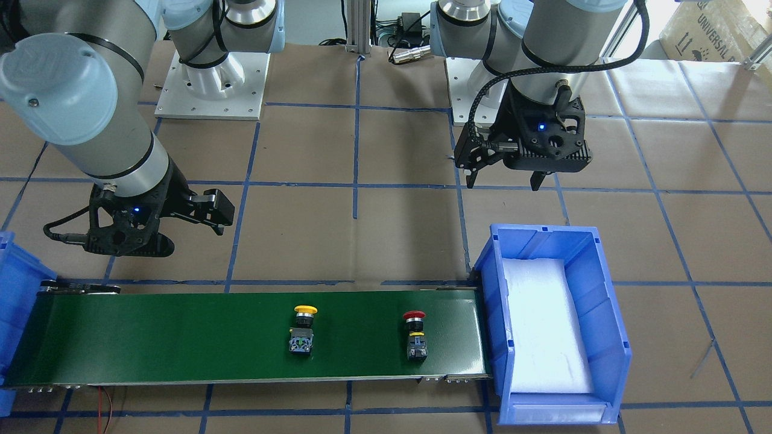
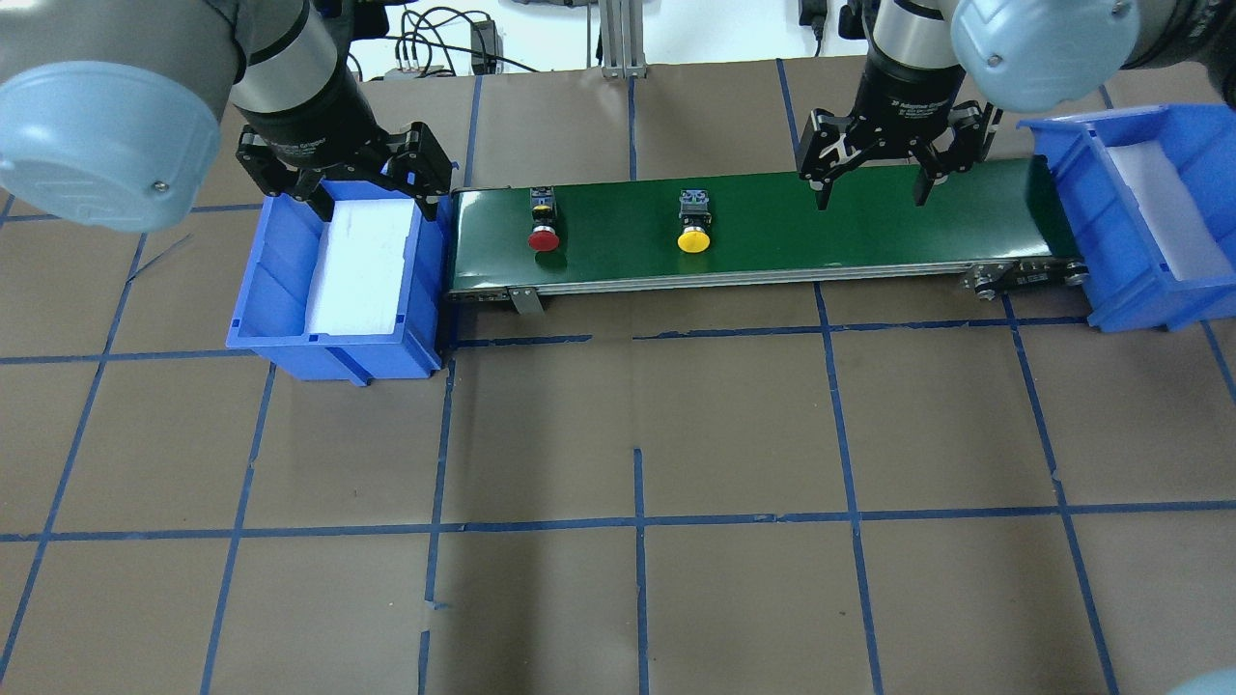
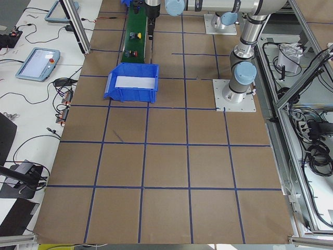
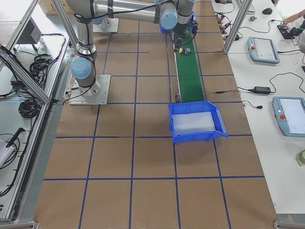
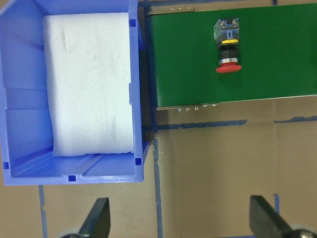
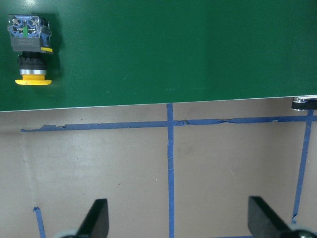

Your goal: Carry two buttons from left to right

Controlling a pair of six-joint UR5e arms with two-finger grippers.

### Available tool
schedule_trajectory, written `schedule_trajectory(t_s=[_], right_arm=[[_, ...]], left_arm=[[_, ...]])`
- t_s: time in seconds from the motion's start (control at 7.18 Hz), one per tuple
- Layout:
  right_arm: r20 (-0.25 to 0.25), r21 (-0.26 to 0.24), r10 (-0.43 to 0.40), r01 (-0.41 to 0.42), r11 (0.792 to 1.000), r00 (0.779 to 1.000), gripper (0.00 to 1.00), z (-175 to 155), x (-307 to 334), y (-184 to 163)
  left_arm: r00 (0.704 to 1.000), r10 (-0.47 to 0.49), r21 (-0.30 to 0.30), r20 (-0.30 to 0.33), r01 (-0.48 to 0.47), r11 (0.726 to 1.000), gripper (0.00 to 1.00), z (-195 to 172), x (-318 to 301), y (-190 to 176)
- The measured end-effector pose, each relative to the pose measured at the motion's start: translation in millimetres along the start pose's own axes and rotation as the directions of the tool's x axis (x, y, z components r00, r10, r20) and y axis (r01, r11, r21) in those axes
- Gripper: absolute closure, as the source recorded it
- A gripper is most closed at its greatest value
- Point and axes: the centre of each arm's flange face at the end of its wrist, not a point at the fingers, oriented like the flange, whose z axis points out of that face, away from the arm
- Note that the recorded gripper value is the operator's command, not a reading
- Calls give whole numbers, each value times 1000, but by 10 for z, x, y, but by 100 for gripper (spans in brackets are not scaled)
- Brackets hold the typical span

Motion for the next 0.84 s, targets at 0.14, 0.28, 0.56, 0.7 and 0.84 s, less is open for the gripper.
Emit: schedule_trajectory(t_s=[0.14,0.28,0.56,0.7,0.84], right_arm=[[0,2,0,0,1000,1000,0,-4,-4,1],[0,2,0,0,1000,1000,0,-2,-7,2],[-1,-5,-1,1,1000,1000,0,27,-8,4],[0,-4,-1,1,1000,1000,0,25,-8,1],[0,1,-2,2,1000,1000,0,14,-8,-8]], left_arm=[[1000,0,0,0,0,1000,0,-5,-1,6],[1000,1,-1,0,-1,1000,0,-9,6,12],[1000,2,-2,2,-2,1000,0,-16,15,24],[1000,2,-3,3,-2,1000,0,-17,12,25],[1000,2,-4,3,-2,1000,0,-12,13,26]])
